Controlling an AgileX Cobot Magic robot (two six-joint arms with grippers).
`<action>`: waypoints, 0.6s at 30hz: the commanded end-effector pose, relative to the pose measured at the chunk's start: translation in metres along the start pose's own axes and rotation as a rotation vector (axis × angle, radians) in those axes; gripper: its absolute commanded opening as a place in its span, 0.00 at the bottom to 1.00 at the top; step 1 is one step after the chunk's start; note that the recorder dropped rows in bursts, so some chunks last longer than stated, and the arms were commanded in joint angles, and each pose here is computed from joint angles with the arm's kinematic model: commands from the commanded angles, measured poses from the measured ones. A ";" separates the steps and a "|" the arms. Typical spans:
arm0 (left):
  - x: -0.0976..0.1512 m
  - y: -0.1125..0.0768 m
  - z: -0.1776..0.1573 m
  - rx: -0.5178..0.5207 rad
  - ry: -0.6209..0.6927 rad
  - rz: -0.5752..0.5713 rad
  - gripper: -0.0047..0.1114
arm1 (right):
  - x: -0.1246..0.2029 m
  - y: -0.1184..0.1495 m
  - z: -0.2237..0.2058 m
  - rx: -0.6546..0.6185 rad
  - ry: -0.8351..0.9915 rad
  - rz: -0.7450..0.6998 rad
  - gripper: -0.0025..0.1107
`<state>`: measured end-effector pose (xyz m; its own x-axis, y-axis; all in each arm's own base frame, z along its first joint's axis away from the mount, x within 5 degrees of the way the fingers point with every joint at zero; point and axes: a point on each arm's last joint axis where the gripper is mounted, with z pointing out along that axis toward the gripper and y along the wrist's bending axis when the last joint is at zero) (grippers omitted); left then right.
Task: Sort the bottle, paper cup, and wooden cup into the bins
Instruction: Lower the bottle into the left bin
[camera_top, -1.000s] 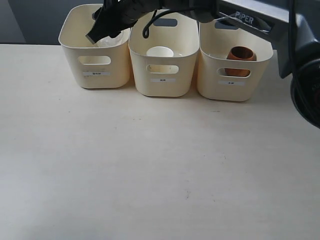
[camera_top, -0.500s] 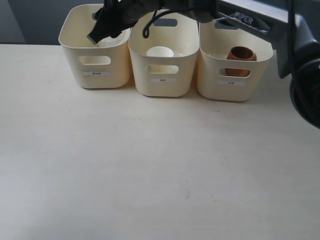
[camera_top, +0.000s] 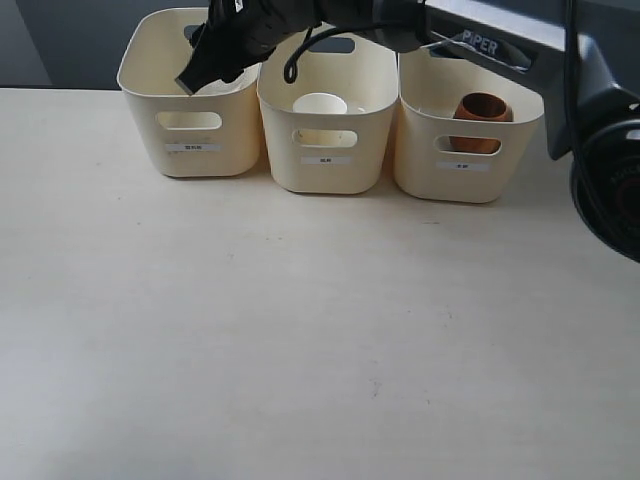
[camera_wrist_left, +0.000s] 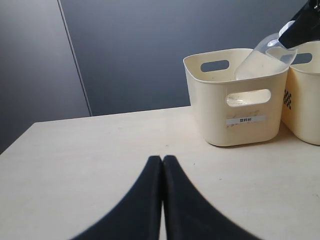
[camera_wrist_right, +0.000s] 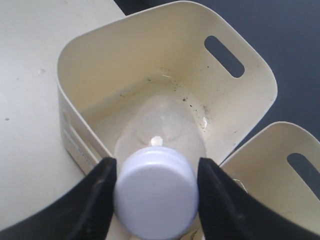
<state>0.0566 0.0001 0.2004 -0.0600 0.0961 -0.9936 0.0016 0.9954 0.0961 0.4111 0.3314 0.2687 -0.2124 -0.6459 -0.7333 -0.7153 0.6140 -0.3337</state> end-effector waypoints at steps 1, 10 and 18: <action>0.000 0.000 0.000 -0.002 -0.012 0.002 0.04 | -0.002 -0.003 -0.001 0.009 -0.013 0.003 0.37; 0.000 0.000 0.000 -0.002 -0.012 0.002 0.04 | -0.002 -0.003 -0.001 0.009 -0.015 0.007 0.37; 0.000 0.000 0.000 -0.002 -0.012 0.002 0.04 | -0.007 -0.003 -0.001 0.002 -0.072 0.043 0.51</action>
<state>0.0566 0.0001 0.2004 -0.0600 0.0961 -0.9936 0.0016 0.9954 0.0961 0.4113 0.3337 0.2708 -0.2107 -0.6134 -0.7612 -0.7138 0.6285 -0.3089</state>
